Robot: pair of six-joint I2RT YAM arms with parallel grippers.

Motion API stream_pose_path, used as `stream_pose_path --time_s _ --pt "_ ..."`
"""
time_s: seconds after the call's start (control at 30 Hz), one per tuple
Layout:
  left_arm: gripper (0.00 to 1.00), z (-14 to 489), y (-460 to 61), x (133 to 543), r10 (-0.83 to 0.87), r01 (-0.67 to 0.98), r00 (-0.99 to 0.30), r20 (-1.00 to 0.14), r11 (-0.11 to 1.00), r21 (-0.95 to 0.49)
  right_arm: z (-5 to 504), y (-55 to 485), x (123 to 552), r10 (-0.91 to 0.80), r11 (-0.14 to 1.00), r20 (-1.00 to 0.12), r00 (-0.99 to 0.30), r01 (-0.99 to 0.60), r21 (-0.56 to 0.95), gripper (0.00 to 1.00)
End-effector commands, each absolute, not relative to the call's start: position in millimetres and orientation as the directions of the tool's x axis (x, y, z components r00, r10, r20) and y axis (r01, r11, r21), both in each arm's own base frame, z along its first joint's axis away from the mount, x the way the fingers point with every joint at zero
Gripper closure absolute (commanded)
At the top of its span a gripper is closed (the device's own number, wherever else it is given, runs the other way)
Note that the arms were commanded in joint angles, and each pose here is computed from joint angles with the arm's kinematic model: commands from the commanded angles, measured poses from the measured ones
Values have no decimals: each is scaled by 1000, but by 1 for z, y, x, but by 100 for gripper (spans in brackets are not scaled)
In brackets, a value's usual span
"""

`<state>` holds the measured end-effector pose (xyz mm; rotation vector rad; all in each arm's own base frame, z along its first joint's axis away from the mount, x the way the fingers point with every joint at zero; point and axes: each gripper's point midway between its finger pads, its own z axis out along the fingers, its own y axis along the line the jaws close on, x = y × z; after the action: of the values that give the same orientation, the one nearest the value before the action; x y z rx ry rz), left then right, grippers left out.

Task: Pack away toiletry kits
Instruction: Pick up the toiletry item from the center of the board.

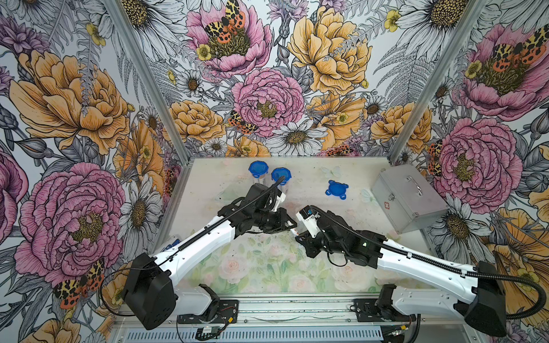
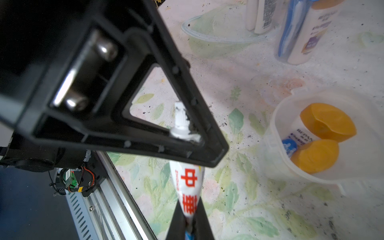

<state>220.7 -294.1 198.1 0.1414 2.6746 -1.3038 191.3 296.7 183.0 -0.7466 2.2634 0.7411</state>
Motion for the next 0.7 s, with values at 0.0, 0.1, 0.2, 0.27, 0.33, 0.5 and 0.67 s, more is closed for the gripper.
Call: stream_pose_path --time_s 0.0,0.1,0.2,0.27,0.33,0.5,0.67 --pt "100 206 -300 226 35 202 -973 -227 599 -774 205 302 203 -250 681 -747 -616 -660 317 90" --pt "100 209 -300 231 35 222 -967 -252 605 -765 208 295 206 -227 699 -756 -615 -643 313 76" --pt "100 214 -299 238 42 258 -953 -299 627 -735 210 284 210 -191 724 -762 -618 -614 316 57" --pt "100 221 -297 244 50 295 -936 -347 650 -701 212 274 213 -157 748 -767 -622 -582 319 45" --pt "100 230 -296 253 56 338 -910 -410 675 -656 217 260 218 -105 776 -775 -623 -539 328 38" --pt "100 253 -295 280 58 405 -829 -556 748 -526 226 219 234 65 829 -773 -631 -397 393 35" --pt "100 262 -302 299 99 447 -758 -645 799 -402 221 194 247 146 857 -746 -650 -293 423 32"
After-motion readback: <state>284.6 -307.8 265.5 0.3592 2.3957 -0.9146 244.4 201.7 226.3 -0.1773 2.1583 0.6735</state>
